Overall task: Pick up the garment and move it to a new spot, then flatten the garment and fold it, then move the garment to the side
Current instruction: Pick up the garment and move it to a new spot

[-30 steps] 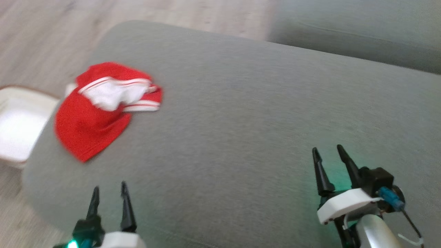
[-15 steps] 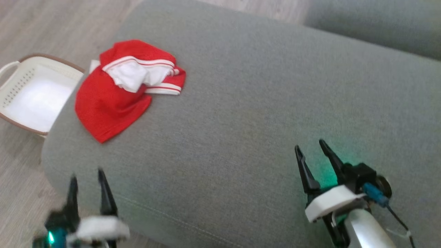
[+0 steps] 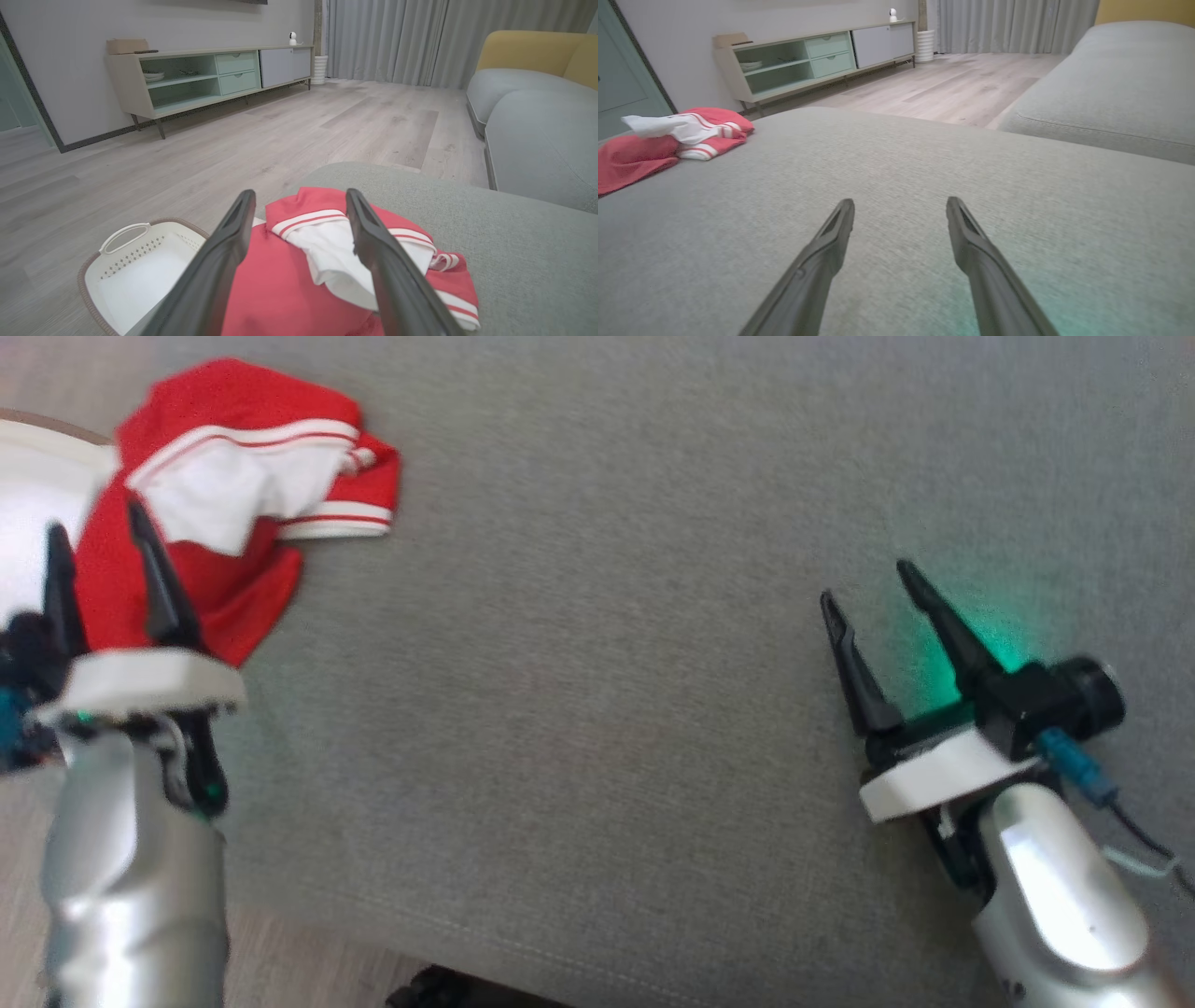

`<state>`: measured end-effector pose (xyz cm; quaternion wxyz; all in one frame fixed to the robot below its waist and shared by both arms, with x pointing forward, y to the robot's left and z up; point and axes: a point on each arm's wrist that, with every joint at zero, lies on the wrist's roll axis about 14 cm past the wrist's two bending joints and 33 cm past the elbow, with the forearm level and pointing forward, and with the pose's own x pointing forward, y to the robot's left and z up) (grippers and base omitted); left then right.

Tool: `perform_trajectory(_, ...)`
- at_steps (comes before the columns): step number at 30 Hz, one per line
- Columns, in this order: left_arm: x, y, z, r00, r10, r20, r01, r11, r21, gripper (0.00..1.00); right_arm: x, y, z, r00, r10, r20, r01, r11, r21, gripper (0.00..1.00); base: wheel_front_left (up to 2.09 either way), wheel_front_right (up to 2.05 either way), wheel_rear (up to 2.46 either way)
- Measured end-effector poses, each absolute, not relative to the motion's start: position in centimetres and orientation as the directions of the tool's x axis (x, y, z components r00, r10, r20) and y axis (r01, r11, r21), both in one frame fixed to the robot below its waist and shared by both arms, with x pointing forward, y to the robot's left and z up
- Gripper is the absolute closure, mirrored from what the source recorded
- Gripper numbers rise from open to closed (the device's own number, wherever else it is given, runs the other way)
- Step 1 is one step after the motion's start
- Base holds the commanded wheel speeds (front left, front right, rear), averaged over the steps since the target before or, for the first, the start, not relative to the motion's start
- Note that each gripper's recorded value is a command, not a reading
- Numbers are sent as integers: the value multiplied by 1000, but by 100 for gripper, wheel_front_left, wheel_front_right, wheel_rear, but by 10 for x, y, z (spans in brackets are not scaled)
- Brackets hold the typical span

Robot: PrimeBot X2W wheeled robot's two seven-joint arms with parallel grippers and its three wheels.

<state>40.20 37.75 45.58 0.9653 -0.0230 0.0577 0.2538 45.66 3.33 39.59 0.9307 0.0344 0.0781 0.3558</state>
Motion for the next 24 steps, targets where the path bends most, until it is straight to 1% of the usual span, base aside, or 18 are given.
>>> perform_trajectory(4,428,380,431,862,467,-199,-477,879,-2,0,468,23,390,751,648,-123,-637,761,123,0,0,0,0)
perform_trajectory(5,428,380,431,862,467,-199,-477,879,-2,0,468,23,390,751,648,-123,-637,761,123,0,0,0,0)
perform_trajectory(7,434,380,412,847,462,-261,-477,879,7,0,472,18,388,761,637,-120,-626,770,123,0,0,0,0)
perform_trajectory(14,430,377,350,750,467,-468,-524,852,10,0,485,-8,384,800,587,-123,-576,810,111,0,0,0,0)
perform_trajectory(15,431,376,347,742,469,-479,-533,846,3,36,487,-11,383,805,580,-123,-570,814,110,0,0,0,0)
perform_trajectory(16,433,375,344,736,471,-487,-540,842,-3,100,488,-13,383,809,575,-123,-565,818,110,0,0,0,0)
perform_trajectory(20,442,374,354,750,458,-477,-521,853,-2,100,488,-21,386,820,557,-132,-549,830,97,0,0,0,0)
perform_trajectory(22,449,375,369,783,442,-437,-482,876,22,100,486,-21,388,823,552,-135,-542,834,104,0,0,0,0)
perform_trajectory(24,465,377,397,831,425,-358,-445,895,28,100,481,-21,391,829,542,-135,-529,840,120,0,0,0,0)
